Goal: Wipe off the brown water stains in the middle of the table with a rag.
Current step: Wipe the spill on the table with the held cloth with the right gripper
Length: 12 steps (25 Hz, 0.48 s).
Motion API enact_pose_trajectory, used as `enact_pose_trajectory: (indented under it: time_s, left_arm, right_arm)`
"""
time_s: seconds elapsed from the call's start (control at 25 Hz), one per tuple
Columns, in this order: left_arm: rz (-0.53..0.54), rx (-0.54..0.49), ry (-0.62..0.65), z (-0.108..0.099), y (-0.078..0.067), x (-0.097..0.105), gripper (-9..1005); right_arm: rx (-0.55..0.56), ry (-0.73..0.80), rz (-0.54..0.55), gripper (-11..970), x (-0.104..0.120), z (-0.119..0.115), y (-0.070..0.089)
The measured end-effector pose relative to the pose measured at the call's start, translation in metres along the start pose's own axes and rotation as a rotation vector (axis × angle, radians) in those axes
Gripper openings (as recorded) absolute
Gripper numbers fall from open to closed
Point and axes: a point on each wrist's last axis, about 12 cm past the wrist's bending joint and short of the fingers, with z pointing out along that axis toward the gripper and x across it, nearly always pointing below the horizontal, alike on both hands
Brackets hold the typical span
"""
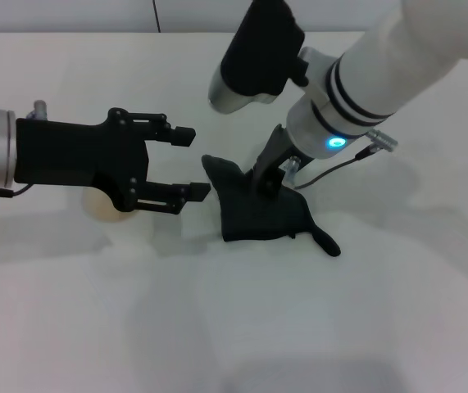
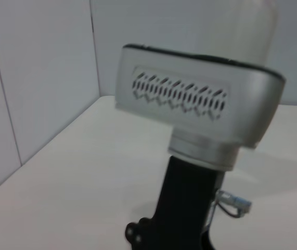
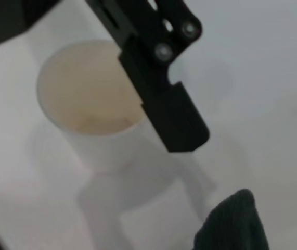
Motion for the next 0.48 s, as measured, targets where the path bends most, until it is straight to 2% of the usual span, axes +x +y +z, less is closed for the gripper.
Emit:
enact_pose_trajectory:
  time_s: [0.48]
  left_arm:
    - [-0.022,-0.027,-0.032,-0.007,0.001,-0.002,767]
  right_arm:
    - [0.058,-0.003,0.11,79,0.042,-0.025,-0.016]
